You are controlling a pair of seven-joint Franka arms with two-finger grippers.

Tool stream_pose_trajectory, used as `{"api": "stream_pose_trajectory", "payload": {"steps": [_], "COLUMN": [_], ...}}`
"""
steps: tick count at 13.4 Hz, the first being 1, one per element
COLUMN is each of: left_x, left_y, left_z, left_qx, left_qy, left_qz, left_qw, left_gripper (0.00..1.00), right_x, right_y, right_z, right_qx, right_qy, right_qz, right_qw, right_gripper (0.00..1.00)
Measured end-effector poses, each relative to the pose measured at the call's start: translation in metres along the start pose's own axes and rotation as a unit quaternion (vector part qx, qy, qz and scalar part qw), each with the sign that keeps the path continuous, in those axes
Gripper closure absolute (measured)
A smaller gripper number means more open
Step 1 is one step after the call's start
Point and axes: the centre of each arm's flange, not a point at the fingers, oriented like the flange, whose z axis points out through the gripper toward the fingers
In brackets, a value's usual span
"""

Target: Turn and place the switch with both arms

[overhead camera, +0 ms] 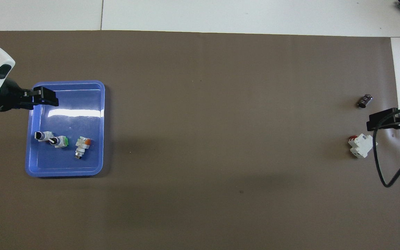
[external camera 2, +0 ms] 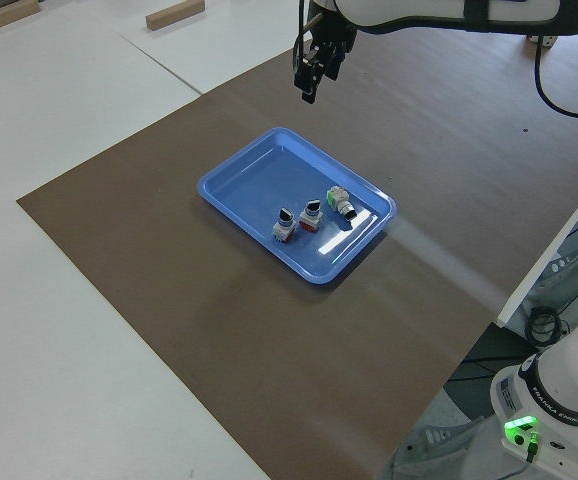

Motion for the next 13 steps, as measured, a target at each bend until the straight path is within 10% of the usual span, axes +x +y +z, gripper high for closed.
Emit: {"api": "stream_pose_trajectory", "payload": {"steps": [5, 10, 13], "left_x": [-0.012, -0.009, -0.008], "left_y": [0.043, 0.031, 0.032], "left_z": [-0.061, -0.094, -0.094], "left_qx": [0.027, 0.027, 0.029], "left_qy": [-0.084, -0.096, -0.077], "left_qz": [0.047, 0.053, 0.061], "left_qw": [0.995, 0.994, 0.995], "left_gripper": [0.31, 0.32, 0.04], "right_x": [0.004, 0.011, 0.011], "right_y": [-0.001, -0.002, -0.003], "right_z": [-0.006, -0.002, -0.003], "right_qx": [-0.001, 0.007, 0.007], "right_qy": [0.008, 0.005, 0.006], "right_qz": [0.002, 0.029, 0.028], "right_qw": [1.000, 1.000, 1.000], "right_gripper": [0.00, 0.00, 0.00]}}
